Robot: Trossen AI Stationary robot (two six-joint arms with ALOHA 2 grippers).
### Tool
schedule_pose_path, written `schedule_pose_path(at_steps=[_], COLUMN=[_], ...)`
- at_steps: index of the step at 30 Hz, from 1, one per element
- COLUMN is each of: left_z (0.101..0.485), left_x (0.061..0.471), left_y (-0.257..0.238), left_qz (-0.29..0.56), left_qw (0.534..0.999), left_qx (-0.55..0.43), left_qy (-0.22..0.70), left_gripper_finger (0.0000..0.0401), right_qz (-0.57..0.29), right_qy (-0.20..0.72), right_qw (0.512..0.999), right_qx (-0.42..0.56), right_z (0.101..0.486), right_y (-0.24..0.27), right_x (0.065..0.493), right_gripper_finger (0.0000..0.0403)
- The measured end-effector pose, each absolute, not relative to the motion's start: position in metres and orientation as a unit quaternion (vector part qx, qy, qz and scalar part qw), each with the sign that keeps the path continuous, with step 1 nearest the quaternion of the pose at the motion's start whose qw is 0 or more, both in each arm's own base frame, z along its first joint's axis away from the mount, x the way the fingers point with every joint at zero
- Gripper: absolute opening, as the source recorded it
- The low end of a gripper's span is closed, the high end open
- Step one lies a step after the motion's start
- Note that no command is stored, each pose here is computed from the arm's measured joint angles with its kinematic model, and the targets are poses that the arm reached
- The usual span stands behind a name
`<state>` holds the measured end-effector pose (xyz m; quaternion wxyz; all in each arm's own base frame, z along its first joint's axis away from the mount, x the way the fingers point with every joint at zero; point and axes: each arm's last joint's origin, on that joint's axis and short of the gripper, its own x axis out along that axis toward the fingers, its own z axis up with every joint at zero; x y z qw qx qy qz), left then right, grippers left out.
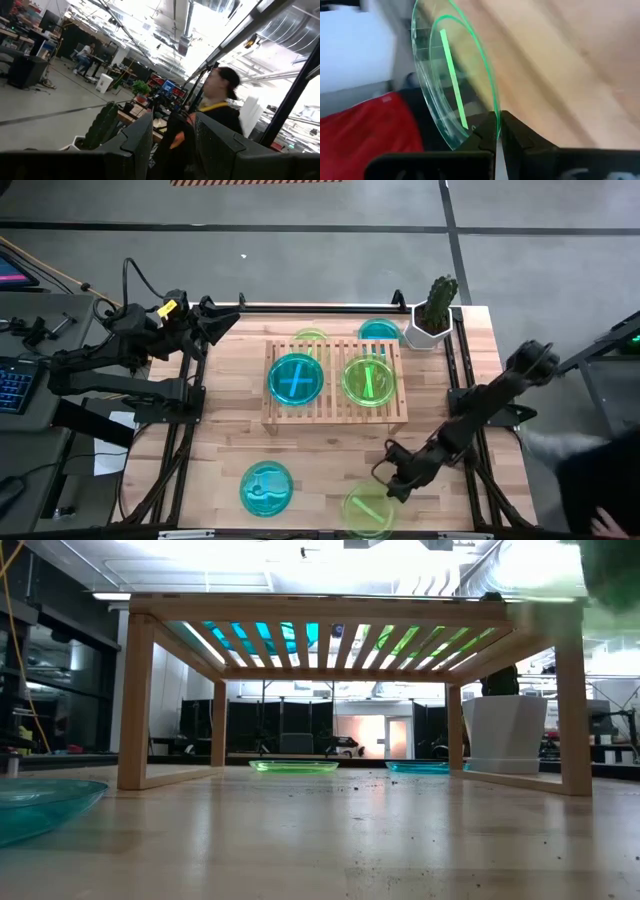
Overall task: Place and stack plates onto a shelf
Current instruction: Stack the green plate on top of the other green plate on the shelf
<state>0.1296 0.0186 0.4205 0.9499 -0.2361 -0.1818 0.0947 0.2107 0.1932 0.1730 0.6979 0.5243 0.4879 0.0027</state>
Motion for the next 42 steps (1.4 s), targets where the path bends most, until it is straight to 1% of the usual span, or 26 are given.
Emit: schedule_pose_path(at_steps=[6, 8, 10, 13, 16, 19, 22, 24, 27, 30, 33, 36, 39, 42], left_z=[0.421, 0.421, 0.421, 0.421, 0.421, 0.421, 0.421, 0.421, 0.421, 0.421, 0.421, 0.421, 0.421, 0.421], left_x=[0.129, 0.129, 0.129, 0.129, 0.129, 0.129, 0.129, 0.129, 0.129, 0.129, 0.129, 0.129, 0.129, 0.130], left_y=[0.019, 0.019, 0.019, 0.019, 0.019, 0.019, 0.019, 0.019, 0.019, 0.019, 0.019, 0.019, 0.019, 0.019], left_qz=[0.096, 0.097, 0.097, 0.097, 0.099, 0.100, 0.100, 0.100, 0.100, 0.100, 0.100, 0.100, 0.102, 0.112], left_qw=[0.951, 0.952, 0.952, 0.952, 0.953, 0.954, 0.954, 0.954, 0.955, 0.955, 0.955, 0.955, 0.957, 0.956], left_qx=[-0.231, -0.228, -0.227, -0.227, -0.221, -0.216, -0.215, -0.215, -0.214, -0.211, -0.211, -0.210, -0.200, -0.200], left_qy=[-0.182, -0.182, -0.182, -0.182, -0.181, -0.181, -0.181, -0.181, -0.182, -0.182, -0.182, -0.184, -0.182, -0.183], left_gripper_finger=[0.0133, 0.0134, 0.0133, 0.0134, 0.0133, 0.0134, 0.0134, 0.0134, 0.0134, 0.0133, 0.0134, 0.0133, 0.0134, 0.0133], right_qz=[0.066, 0.083, 0.085, 0.059, 0.005, -0.046, -0.080, -0.087, -0.073, -0.038, -0.015, -0.010, -0.032, -0.073], right_qy=[0.429, 0.398, 0.365, 0.323, 0.289, 0.256, 0.257, 0.272, 0.285, 0.322, 0.361, 0.412, 0.455, 0.454], right_qw=[0.715, 0.727, 0.752, 0.800, 0.845, 0.875, 0.882, 0.881, 0.880, 0.872, 0.867, 0.855, 0.834, 0.825], right_qx=[0.548, 0.553, 0.543, 0.503, 0.451, 0.408, 0.386, 0.378, 0.372, 0.367, 0.342, 0.316, 0.311, 0.330], right_z=[0.222, 0.242, 0.262, 0.295, 0.325, 0.350, 0.358, 0.357, 0.356, 0.356, 0.369, 0.384, 0.389, 0.387], right_y=[0.170, 0.157, 0.140, 0.103, 0.057, 0.009, -0.031, -0.050, -0.067, -0.074, -0.071, -0.063, -0.054, -0.051], right_x=[0.207, 0.214, 0.227, 0.251, 0.273, 0.291, 0.309, 0.321, 0.339, 0.347, 0.333, 0.299, 0.262, 0.227], right_gripper_finger=[0.0000, 0.0000, 0.0000, 0.0000, 0.0000, 0.0000, 0.0000, 0.0000, 0.0000, 0.0000, 0.0000, 0.0000, 0.0000, 0.0000])
